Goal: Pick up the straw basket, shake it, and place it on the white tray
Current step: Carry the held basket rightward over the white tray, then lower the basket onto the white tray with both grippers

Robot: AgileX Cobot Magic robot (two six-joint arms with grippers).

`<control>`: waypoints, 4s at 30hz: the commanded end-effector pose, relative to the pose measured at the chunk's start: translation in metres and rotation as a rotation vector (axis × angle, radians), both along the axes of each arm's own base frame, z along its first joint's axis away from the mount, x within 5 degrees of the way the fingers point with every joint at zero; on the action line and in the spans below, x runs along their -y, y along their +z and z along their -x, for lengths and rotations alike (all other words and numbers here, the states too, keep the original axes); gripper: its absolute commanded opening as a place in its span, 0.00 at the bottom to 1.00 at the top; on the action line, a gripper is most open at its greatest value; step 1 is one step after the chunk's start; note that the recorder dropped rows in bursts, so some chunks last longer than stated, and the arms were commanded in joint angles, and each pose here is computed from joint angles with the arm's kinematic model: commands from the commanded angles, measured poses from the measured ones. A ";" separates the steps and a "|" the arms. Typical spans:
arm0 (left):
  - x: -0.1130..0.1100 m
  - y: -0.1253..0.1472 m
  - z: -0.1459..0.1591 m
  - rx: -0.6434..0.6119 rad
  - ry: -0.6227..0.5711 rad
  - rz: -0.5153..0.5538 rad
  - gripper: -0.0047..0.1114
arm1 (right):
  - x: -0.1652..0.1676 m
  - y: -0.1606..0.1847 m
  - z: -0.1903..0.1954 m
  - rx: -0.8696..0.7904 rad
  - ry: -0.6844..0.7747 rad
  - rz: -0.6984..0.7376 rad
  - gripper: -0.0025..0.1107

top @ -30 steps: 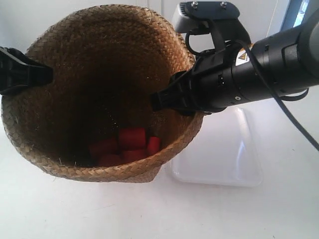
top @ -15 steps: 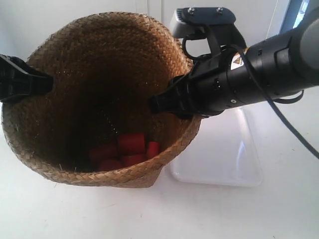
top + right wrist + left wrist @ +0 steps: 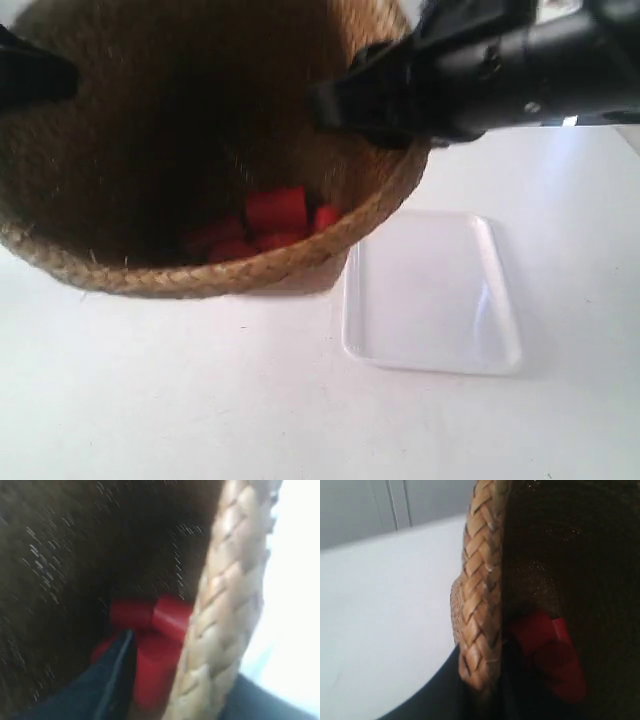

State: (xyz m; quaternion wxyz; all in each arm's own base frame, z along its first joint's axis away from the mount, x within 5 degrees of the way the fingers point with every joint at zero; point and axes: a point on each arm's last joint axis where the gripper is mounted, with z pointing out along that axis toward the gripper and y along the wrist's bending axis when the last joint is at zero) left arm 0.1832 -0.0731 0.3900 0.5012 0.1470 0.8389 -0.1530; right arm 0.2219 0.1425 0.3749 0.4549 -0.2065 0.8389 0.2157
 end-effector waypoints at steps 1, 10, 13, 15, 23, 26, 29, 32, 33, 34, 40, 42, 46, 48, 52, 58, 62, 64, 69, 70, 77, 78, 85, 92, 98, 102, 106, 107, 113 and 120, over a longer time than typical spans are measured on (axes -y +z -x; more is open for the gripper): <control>-0.004 -0.048 -0.011 -0.114 0.046 -0.056 0.04 | -0.002 -0.055 -0.020 -0.134 -0.041 0.087 0.02; -0.010 -0.028 0.002 -0.035 0.058 -0.013 0.04 | -0.003 -0.037 -0.016 -0.066 -0.017 0.067 0.02; -0.009 -0.039 -0.001 -0.085 0.050 -0.038 0.04 | -0.005 -0.054 -0.021 -0.104 -0.017 0.108 0.02; -0.009 -0.041 -0.001 -0.081 0.053 -0.037 0.04 | -0.007 -0.060 -0.023 -0.123 -0.018 0.114 0.02; -0.016 -0.052 0.004 0.150 0.090 -0.030 0.04 | -0.005 -0.067 -0.022 0.111 -0.006 0.123 0.02; -0.017 -0.051 0.001 0.223 0.112 -0.013 0.04 | -0.013 -0.070 -0.019 0.179 0.037 0.147 0.02; -0.017 -0.052 0.001 0.202 0.111 -0.010 0.04 | -0.016 -0.071 -0.018 0.101 -0.015 0.049 0.02; -0.016 -0.059 0.004 0.121 0.094 -0.024 0.04 | -0.016 -0.075 -0.015 0.000 -0.048 -0.001 0.02; -0.016 -0.060 0.005 0.107 0.094 -0.024 0.04 | -0.016 -0.075 -0.015 -0.003 -0.051 -0.005 0.02; -0.016 -0.061 0.005 0.103 0.094 -0.023 0.04 | -0.016 -0.075 -0.015 -0.002 -0.050 -0.003 0.02; -0.016 -0.062 0.005 0.091 0.091 -0.026 0.04 | -0.017 -0.079 -0.018 0.000 -0.047 0.015 0.02; -0.015 -0.064 0.004 0.076 0.089 -0.031 0.04 | -0.019 -0.086 -0.021 -0.027 -0.047 0.025 0.02; -0.018 -0.005 0.023 0.194 0.069 0.023 0.04 | -0.018 -0.016 -0.007 0.000 0.034 0.005 0.02; -0.021 0.022 0.039 0.245 0.053 0.034 0.04 | -0.007 0.033 0.010 0.138 0.042 -0.063 0.02; -0.017 -0.046 0.004 -0.008 0.089 -0.061 0.04 | -0.022 -0.064 -0.022 -0.113 -0.012 0.041 0.02; -0.021 -0.030 0.009 0.090 0.108 -0.032 0.04 | -0.033 -0.047 -0.017 -0.050 0.017 -0.023 0.02; -0.021 -0.032 0.008 0.071 0.109 -0.038 0.04 | -0.031 -0.046 -0.016 -0.030 0.027 0.011 0.02; -0.021 -0.033 0.007 0.067 0.108 -0.040 0.04 | -0.030 -0.049 -0.015 -0.035 0.035 0.036 0.02; -0.021 -0.033 0.006 0.073 0.111 -0.036 0.04 | -0.029 -0.054 -0.019 -0.026 0.035 0.099 0.02; -0.021 -0.036 0.006 0.066 0.111 -0.038 0.04 | -0.028 -0.055 -0.019 -0.034 0.022 0.109 0.02; -0.020 -0.050 0.006 0.028 0.114 -0.037 0.04 | -0.022 -0.060 -0.023 -0.054 -0.055 0.155 0.02; -0.020 -0.053 0.005 0.025 0.115 -0.037 0.04 | -0.022 -0.062 -0.024 -0.061 -0.055 0.160 0.02; -0.020 -0.030 0.001 0.131 0.112 -0.046 0.04 | -0.020 -0.025 -0.022 -0.032 -0.030 0.205 0.02; -0.022 -0.014 0.007 0.068 0.081 -0.098 0.04 | -0.008 0.004 -0.003 0.178 -0.035 0.058 0.02; -0.019 -0.009 0.002 0.062 0.107 -0.013 0.04 | -0.010 -0.016 -0.014 0.025 -0.069 0.094 0.02; -0.020 -0.003 0.003 0.106 0.111 0.003 0.04 | -0.010 -0.013 -0.014 0.039 -0.070 0.084 0.02; -0.019 -0.009 0.003 0.049 0.097 -0.017 0.04 | -0.012 -0.028 -0.017 -0.011 -0.068 0.120 0.02; -0.019 -0.012 0.004 0.017 0.089 -0.029 0.04 | -0.013 -0.034 -0.019 -0.030 -0.067 0.133 0.02; -0.011 -0.025 -0.015 -0.030 0.058 -0.031 0.04 | 0.007 -0.064 -0.045 -0.130 -0.165 0.208 0.02; 0.025 -0.010 -0.072 -0.108 0.000 0.142 0.04 | 0.054 -0.028 -0.078 -0.213 -0.318 0.270 0.02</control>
